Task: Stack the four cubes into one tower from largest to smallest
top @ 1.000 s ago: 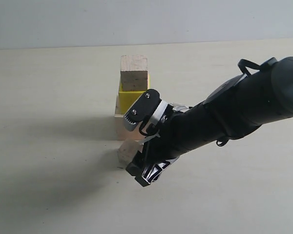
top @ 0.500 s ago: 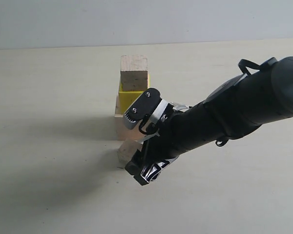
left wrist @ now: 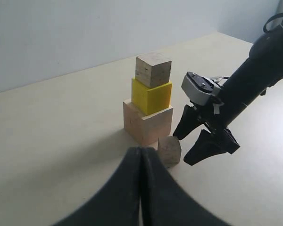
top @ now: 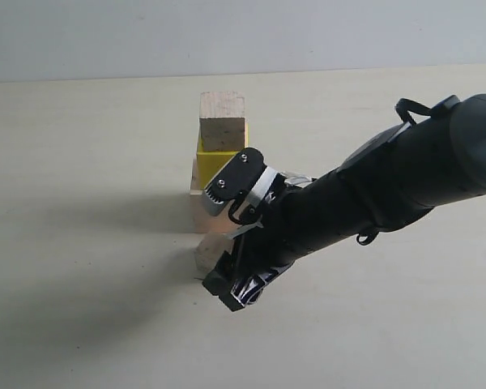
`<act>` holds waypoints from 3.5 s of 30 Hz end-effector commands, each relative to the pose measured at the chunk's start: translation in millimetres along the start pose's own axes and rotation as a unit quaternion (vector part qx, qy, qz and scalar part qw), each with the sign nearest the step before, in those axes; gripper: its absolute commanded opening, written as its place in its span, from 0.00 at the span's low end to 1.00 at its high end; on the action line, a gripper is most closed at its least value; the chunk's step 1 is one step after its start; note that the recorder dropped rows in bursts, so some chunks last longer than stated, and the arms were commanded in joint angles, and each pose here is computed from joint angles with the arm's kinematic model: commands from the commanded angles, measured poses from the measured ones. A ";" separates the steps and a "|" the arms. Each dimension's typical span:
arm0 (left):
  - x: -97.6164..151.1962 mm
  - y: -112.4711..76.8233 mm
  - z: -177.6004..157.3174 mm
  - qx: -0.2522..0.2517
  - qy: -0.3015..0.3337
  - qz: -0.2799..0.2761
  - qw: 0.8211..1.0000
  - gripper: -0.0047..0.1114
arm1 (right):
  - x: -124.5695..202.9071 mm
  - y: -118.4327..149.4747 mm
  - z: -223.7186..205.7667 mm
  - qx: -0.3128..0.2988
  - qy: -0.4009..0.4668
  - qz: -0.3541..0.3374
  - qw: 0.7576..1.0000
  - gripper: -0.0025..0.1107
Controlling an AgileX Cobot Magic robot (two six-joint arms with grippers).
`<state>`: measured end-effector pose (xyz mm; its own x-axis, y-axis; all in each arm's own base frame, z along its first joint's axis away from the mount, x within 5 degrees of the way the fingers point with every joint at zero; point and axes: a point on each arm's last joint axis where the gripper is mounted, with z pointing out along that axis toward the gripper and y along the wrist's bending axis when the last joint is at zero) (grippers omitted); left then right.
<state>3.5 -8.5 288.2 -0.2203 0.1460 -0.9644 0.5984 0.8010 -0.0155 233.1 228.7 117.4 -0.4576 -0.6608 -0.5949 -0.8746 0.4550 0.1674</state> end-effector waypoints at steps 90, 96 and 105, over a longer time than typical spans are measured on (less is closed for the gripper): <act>-0.4 -1.1 -0.2 0.009 -0.006 -0.005 1.000 0.04 | 15.3 25.7 -54.0 0.004 -0.009 0.157 0.988 0.02; -4.9 -9.2 20.7 0.054 0.056 -0.063 0.995 0.04 | 17.5 52.6 -131.8 0.033 -0.139 0.177 0.974 0.02; 0.6 -14.4 112.5 0.072 0.244 -0.197 0.947 0.04 | 43.5 89.0 -225.2 0.074 -0.216 0.162 0.960 0.02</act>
<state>70.4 -76.5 263.8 -0.7135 0.1610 -0.6819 0.5307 0.7596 -0.3760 106.3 119.5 279.7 -0.5721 -0.1785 -0.8005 -0.6828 0.6444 0.3443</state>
